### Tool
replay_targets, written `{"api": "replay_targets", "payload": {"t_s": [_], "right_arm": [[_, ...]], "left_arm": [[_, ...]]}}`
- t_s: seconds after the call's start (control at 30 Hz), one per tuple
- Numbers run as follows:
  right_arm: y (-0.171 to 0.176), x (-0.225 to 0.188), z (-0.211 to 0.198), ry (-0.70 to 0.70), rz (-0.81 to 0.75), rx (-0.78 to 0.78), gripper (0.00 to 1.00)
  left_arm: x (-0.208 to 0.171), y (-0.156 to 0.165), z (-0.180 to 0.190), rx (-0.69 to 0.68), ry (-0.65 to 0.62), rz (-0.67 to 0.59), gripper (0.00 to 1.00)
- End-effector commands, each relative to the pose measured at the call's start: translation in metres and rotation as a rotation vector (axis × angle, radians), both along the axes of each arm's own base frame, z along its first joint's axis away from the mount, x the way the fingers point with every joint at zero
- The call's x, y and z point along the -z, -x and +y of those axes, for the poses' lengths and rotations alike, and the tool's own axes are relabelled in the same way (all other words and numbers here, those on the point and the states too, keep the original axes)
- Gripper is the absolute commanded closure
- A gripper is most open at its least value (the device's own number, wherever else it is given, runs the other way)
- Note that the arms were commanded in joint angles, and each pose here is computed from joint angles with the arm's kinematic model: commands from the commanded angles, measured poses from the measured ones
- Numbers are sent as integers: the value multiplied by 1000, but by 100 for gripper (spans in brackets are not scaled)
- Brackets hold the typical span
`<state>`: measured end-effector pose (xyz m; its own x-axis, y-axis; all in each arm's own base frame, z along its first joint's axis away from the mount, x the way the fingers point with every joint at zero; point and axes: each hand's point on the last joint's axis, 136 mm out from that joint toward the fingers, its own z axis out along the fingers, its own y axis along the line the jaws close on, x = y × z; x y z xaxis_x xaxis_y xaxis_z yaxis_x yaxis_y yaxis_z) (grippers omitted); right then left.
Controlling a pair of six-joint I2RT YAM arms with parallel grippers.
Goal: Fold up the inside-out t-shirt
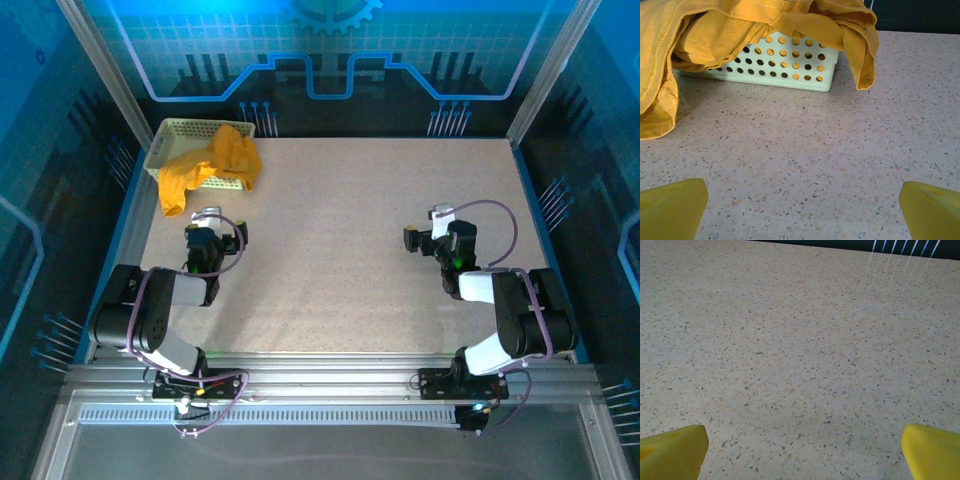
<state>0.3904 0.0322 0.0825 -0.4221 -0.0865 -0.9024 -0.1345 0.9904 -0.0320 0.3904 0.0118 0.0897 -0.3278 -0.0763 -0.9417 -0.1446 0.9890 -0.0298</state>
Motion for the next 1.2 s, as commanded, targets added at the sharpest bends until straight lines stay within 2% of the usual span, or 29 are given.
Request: {"api": "replay_targets", "payload": {"t_s": [0.0, 0.47, 0.6, 0.8, 0.87, 0.93, 1.07, 1.17], "right_arm": [[-7, -11, 0, 9, -40, -7, 0], [-7, -11, 0, 9, -39, -9, 0], [-5, -14, 5, 15, -53, -35, 0], [13, -41, 28, 110, -119, -99, 0], [22, -59, 42, 161, -148, -135, 0], [29, -77, 55, 152, -159, -170, 0], [40, -122, 74, 3, -160, -205, 0], [44, -162, 76, -128, -116, -169, 0]], "left_arm": [[-8, -4, 4, -21, 6, -39, 1], [-9, -3, 2, -16, 0, -45, 1], [-28, 11, -9, 8, -49, -129, 1], [-75, 41, -23, -29, -122, -234, 1], [-100, 49, -24, -53, -43, -275, 1], [-123, 54, -20, -96, 70, -285, 1], [-155, 60, 2, -299, 287, -231, 1], [-182, 57, -1, -316, 345, -176, 1]]}}
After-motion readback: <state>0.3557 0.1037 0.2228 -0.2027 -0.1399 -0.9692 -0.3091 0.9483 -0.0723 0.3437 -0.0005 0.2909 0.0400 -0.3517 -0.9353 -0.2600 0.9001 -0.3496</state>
